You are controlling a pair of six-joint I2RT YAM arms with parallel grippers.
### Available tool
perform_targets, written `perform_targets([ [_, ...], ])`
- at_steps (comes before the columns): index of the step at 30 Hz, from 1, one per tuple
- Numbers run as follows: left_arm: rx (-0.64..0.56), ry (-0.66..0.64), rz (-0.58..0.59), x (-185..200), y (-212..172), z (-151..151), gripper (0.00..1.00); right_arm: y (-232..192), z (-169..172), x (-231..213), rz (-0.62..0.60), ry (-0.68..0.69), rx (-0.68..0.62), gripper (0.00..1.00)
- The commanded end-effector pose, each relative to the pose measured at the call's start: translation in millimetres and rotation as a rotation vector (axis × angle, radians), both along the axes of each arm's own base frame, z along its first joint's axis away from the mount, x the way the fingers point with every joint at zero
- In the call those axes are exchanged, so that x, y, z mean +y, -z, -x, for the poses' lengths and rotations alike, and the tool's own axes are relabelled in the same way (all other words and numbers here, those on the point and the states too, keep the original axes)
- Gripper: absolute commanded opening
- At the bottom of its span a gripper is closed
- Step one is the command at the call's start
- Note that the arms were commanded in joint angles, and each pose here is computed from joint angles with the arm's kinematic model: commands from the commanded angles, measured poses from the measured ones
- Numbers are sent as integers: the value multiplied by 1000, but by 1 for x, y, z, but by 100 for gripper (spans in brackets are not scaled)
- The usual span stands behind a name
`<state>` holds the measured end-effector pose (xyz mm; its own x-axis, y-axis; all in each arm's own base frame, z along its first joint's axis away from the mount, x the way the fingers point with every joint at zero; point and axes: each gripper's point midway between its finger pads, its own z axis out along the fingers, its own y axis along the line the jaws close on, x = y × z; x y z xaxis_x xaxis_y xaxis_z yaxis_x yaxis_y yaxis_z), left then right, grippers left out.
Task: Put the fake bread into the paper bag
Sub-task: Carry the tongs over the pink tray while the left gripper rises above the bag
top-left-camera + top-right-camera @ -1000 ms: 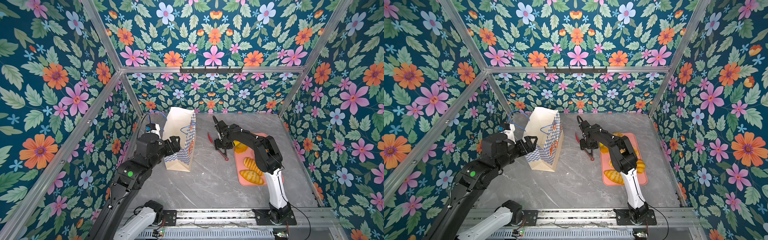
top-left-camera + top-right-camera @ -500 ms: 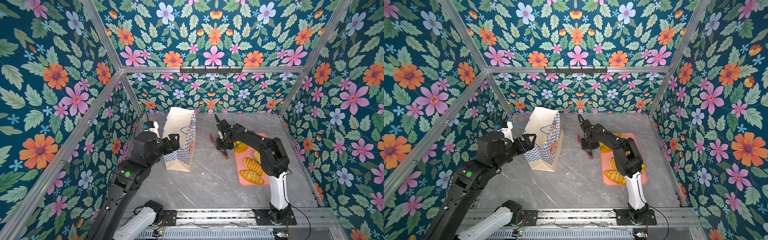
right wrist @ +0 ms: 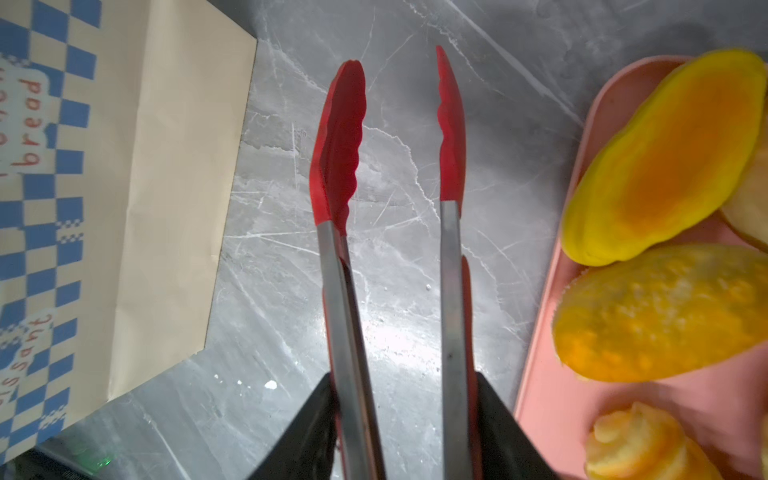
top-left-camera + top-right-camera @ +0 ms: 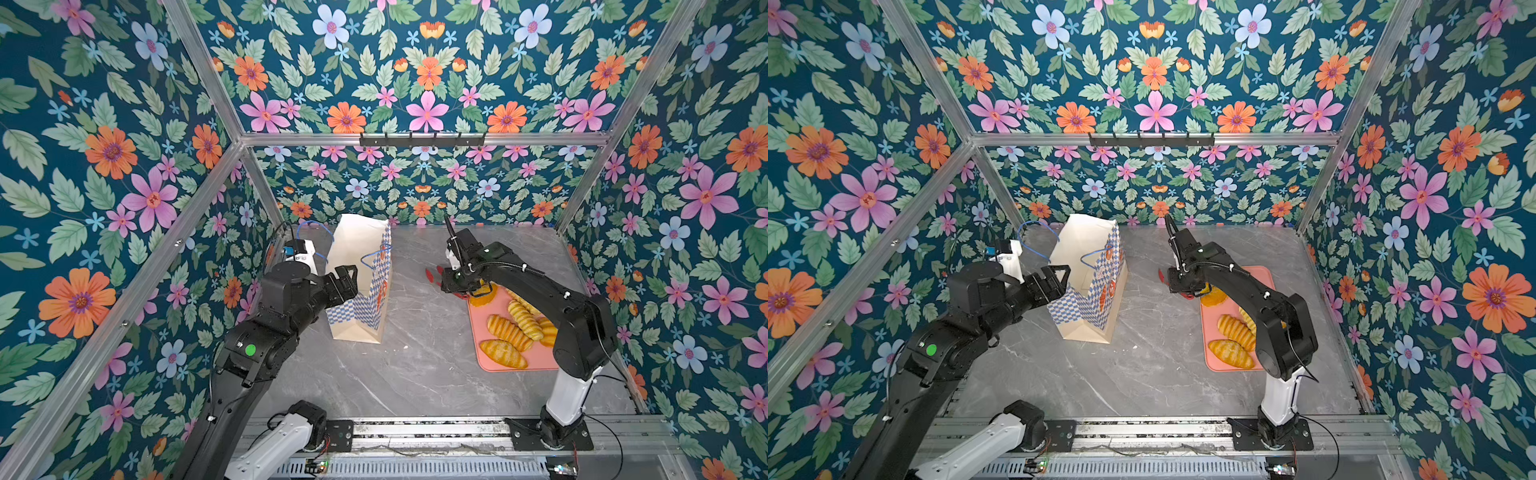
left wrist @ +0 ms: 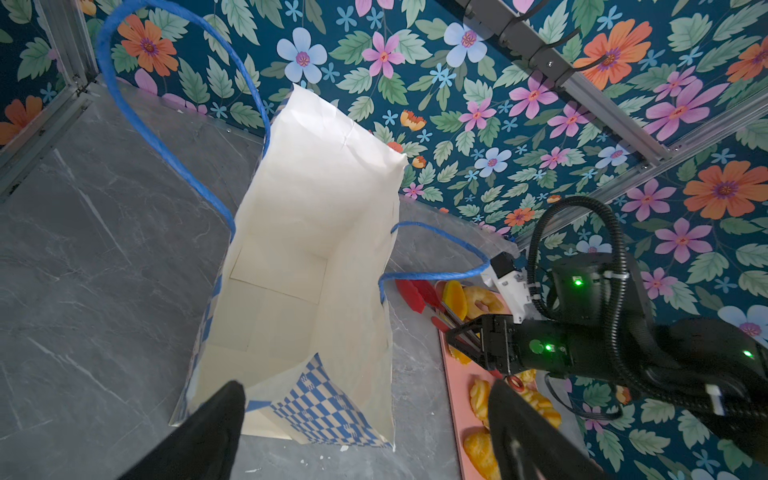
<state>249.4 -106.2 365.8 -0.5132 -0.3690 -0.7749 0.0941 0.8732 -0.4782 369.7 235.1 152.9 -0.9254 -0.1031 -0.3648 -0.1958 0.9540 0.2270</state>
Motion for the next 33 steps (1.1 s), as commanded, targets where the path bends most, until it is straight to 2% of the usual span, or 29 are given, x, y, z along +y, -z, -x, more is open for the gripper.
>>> perform_targets([
  [1, -2, -1, -37, 2, -2, -1, 92, -16, 7, -2, -21, 1, -16, 47],
  [7, 25, 18, -98, 0, -3, -8, 89, -46, 14, -7, -66, 15, -80, 47],
  [10, 34, 31, -128, -3, -6, -12, 87, -76, 20, -14, -92, 27, -154, 47],
  [18, 48, -12, -268, 10, -20, -23, 87, -108, 32, -50, -147, 104, -195, 45],
  [26, 65, 28, -318, -4, -19, -45, 82, -110, 41, -115, -290, 300, -172, 45],
  [33, 62, 25, -379, -8, -23, -63, 81, -88, 48, -159, -429, 458, -93, 42],
])
